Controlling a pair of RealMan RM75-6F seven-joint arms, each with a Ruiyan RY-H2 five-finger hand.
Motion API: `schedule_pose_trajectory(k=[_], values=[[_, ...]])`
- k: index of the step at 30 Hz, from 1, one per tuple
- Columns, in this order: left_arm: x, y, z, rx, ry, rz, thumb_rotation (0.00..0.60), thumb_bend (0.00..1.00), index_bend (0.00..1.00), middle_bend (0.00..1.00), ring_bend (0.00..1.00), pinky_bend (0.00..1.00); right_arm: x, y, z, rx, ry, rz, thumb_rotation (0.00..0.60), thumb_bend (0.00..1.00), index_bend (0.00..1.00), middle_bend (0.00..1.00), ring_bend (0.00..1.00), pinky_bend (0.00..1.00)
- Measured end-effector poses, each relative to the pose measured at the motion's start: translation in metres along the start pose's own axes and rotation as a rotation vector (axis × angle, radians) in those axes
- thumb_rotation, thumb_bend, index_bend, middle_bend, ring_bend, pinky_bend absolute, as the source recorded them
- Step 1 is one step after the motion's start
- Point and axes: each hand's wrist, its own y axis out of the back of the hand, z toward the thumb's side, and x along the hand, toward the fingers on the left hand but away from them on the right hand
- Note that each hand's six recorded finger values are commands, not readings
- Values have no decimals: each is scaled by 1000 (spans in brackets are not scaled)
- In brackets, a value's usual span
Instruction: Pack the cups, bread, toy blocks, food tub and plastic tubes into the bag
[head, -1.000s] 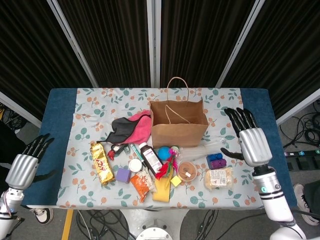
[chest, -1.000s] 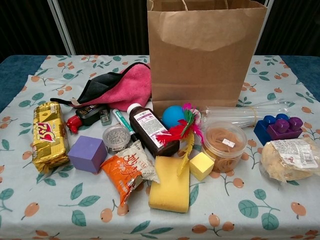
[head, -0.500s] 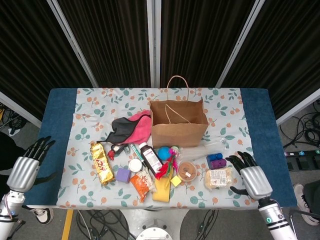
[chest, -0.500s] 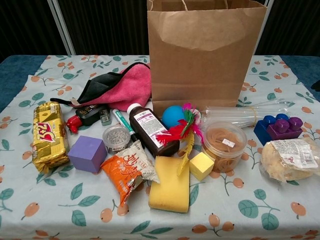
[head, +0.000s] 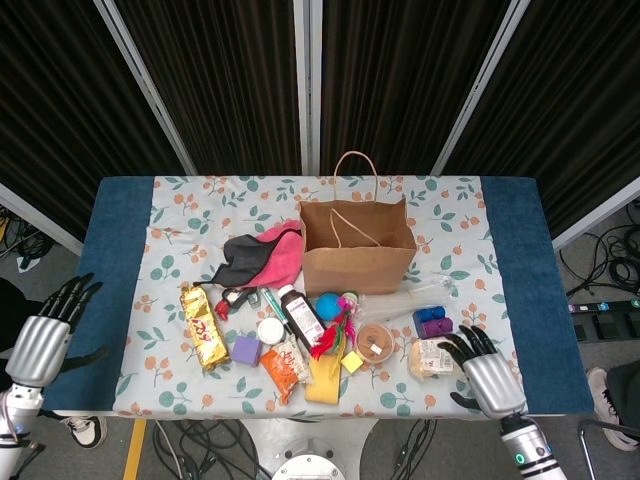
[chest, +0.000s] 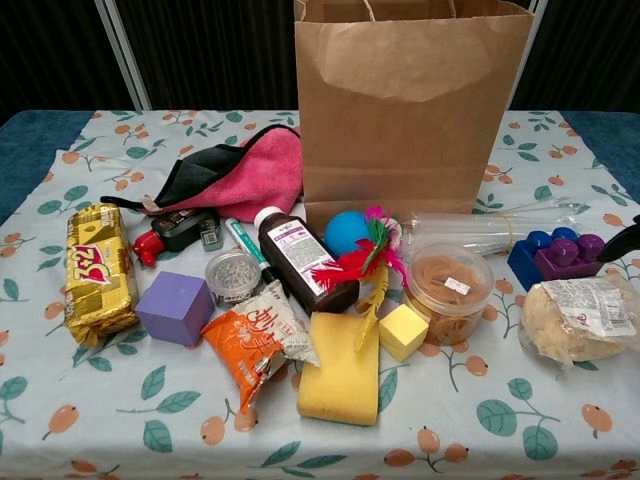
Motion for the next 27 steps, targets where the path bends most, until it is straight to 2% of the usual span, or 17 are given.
schedule_pose_trajectory(k=[4,9,13,17,27], values=[[0,1,-1,3,-1,6,600,31,132,155,84,203,-6,-1,5,78,30,5,600,0,251,189,69,93],[0,4,-4,7,6,22,600,30,133,155,84,203,-20,0,13,238,84,7,600,0,257,192,69,93],[0,4,-5,11,10,27,600,30,132,155,84,203,-34,-3,23,324,132,31,600,0,258,193,69,93],[2,4,-7,11,12,28,600,31,132,155,84,203,-46,-8,35,348,163,47,600,0,258,194,69,93],[5,4,-12,2,18,33,600,30,132,155,84,203,-57,-17,38,380,149,79,600,0,273,217,80,93]])
